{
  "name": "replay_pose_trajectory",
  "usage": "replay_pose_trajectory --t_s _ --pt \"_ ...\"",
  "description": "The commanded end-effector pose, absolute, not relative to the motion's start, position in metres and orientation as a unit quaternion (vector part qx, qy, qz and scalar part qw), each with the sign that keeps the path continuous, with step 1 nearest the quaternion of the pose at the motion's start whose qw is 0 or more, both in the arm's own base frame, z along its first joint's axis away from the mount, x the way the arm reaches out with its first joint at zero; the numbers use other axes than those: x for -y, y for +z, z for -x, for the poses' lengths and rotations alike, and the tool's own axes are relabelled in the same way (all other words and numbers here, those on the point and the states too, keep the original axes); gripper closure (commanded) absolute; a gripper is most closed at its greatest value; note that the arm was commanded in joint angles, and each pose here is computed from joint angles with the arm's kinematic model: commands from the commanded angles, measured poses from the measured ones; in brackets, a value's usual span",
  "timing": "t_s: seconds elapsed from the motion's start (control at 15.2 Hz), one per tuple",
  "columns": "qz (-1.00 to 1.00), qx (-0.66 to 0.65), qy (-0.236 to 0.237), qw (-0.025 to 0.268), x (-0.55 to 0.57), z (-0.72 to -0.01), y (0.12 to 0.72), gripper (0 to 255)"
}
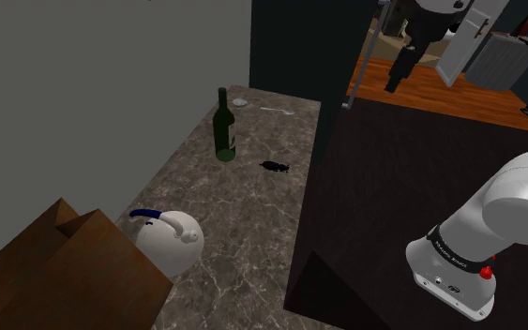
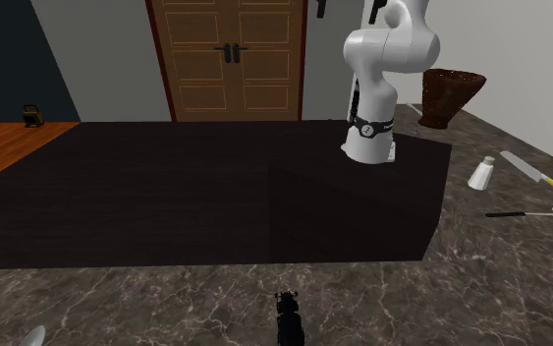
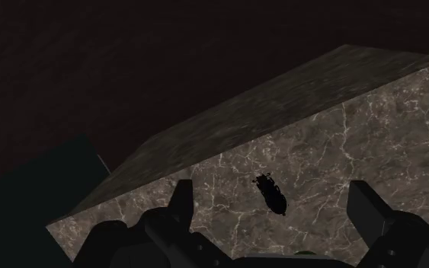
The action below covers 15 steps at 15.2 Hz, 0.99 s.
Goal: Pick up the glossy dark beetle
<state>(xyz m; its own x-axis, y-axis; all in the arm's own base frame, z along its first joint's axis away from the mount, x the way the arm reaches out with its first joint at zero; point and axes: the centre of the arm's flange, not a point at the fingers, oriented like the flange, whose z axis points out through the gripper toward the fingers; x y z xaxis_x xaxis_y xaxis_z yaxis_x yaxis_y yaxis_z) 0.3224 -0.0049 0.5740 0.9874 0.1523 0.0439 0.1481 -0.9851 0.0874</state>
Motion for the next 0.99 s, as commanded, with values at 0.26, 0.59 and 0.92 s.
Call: replay_pose_trajectory --t_s 0.26,0.59,0.92 --pt "-0.995 -0.092 0.024 0.038 0.005 -0.353 0.531 0" --pt "-0.993 -0.112 0.023 0.033 0.003 -0.391 0.477 0" --pt "-0.990 -0.133 0.022 0.028 -0.001 -0.428 0.423 0"
